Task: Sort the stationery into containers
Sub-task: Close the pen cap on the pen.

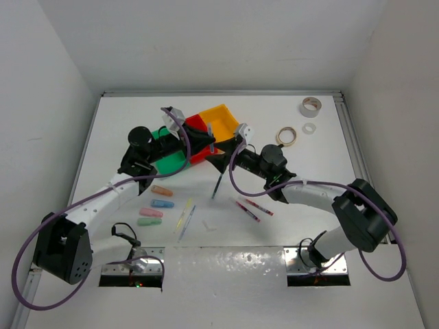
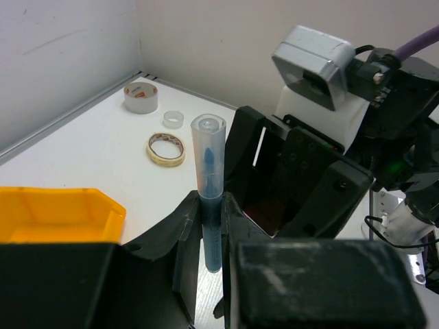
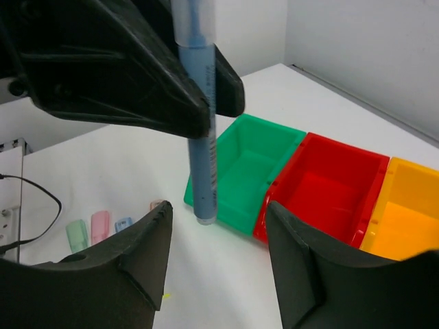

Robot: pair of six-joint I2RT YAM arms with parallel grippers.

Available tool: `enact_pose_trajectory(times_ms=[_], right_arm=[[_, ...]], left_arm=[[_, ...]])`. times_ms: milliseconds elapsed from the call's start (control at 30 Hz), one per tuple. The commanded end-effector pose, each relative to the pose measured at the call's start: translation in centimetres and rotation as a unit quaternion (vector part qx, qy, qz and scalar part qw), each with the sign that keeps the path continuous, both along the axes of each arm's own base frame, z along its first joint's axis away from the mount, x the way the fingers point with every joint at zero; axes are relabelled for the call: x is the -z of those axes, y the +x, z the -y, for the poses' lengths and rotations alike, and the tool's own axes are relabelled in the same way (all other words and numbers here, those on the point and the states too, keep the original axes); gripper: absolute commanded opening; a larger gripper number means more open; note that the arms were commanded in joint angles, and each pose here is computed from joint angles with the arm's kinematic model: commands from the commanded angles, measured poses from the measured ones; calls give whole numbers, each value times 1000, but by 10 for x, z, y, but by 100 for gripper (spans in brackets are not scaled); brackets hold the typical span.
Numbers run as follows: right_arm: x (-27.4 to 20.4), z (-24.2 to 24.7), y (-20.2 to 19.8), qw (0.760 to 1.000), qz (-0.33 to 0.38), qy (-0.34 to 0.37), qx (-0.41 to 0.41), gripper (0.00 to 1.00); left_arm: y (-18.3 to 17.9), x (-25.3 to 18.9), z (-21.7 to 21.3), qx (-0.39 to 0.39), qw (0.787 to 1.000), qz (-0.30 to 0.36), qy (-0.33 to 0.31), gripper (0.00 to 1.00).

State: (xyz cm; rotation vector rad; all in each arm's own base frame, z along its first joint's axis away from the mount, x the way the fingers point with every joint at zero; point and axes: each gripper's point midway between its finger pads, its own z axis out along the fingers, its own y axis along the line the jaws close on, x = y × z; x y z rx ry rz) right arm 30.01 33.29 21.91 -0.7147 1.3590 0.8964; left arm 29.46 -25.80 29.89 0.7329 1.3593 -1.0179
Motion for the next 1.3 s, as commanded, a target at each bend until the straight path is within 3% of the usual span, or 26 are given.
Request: enact_pose_trajectory(times_ms=[0, 200, 333, 500, 600, 633, 667, 700, 833, 1000, 1267], right_arm=[[-34, -5, 5, 999, 31, 44, -2, 55], [-37, -7, 9, 998, 35, 47, 2, 40], [-42, -8, 8, 998, 45, 44, 2, 48], [-48, -7, 11, 997, 56, 45, 12, 44], [-50, -9, 12, 997, 57, 47, 10, 25], [-49, -10, 11, 997, 57, 47, 8, 13], [-48, -10, 10, 997, 56, 46, 8, 12], [-51, -11, 8, 997, 63, 52, 6, 0], [-54, -13, 3, 996, 74, 52, -3, 0], [-70, -13, -5, 993, 92, 73, -9, 0], [-85, -13, -10, 990, 105, 92, -11, 0]], left_arm=[[-14, -12, 3, 21, 1000, 18, -8, 0], [-16, -5, 5, 24, 1000, 7, -3, 0], [-15, -2, 5, 24, 1000, 3, 1, 0], [-14, 0, 6, 24, 1000, -2, 3, 0], [-15, -1, 7, 26, 1000, 1, 4, 0], [-16, -1, 8, 28, 1000, 3, 5, 0], [-16, 0, 8, 28, 1000, 3, 6, 0], [-17, -1, 8, 28, 1000, 3, 6, 0], [-17, 2, 9, 26, 1000, 4, 8, 0], [-16, 4, 8, 22, 1000, 2, 8, 15], [-16, 3, 8, 21, 1000, 6, 8, 15]])
